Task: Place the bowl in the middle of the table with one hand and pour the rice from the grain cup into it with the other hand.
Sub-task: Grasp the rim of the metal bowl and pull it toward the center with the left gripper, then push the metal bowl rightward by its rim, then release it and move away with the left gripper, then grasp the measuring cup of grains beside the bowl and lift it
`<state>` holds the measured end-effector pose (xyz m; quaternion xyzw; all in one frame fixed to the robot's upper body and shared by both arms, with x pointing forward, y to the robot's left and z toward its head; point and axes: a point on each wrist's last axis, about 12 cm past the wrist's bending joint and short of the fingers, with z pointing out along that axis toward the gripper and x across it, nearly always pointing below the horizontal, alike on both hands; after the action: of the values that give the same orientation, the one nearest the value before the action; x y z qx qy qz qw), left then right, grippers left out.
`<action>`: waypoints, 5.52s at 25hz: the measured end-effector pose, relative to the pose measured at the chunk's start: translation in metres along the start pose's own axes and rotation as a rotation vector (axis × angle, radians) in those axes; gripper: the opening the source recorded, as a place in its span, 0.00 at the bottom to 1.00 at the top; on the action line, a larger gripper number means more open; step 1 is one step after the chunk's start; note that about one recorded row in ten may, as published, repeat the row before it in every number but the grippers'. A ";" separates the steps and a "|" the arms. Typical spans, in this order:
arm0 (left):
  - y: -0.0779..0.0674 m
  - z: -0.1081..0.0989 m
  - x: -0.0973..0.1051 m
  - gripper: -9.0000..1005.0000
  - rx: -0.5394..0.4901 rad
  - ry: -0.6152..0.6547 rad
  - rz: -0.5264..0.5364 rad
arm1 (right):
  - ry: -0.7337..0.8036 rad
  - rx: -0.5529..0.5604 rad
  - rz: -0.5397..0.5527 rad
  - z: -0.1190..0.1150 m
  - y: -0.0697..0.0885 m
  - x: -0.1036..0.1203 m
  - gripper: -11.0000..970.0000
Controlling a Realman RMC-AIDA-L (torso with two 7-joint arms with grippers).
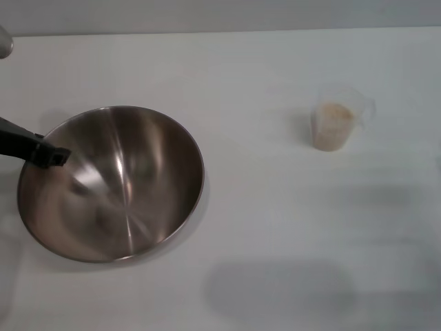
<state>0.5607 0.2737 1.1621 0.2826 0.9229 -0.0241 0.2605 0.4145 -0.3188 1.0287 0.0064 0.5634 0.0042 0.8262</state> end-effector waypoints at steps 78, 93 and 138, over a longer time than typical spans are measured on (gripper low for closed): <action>0.017 0.041 -0.077 0.05 0.295 -0.164 -0.175 | 0.002 -0.028 -0.003 0.002 0.004 0.001 0.70; 0.016 0.035 -0.081 0.25 0.286 -0.196 -0.145 | 0.002 -0.026 -0.003 0.002 0.004 0.001 0.70; 0.000 0.048 0.126 0.80 -0.640 -1.326 -0.199 | 0.109 -0.048 -0.039 -0.015 -0.003 0.009 0.70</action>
<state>0.4942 0.3288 1.0580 0.0339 0.5550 0.0569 0.8292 0.4040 -0.3215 1.0149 -0.0247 0.6074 0.0018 0.7940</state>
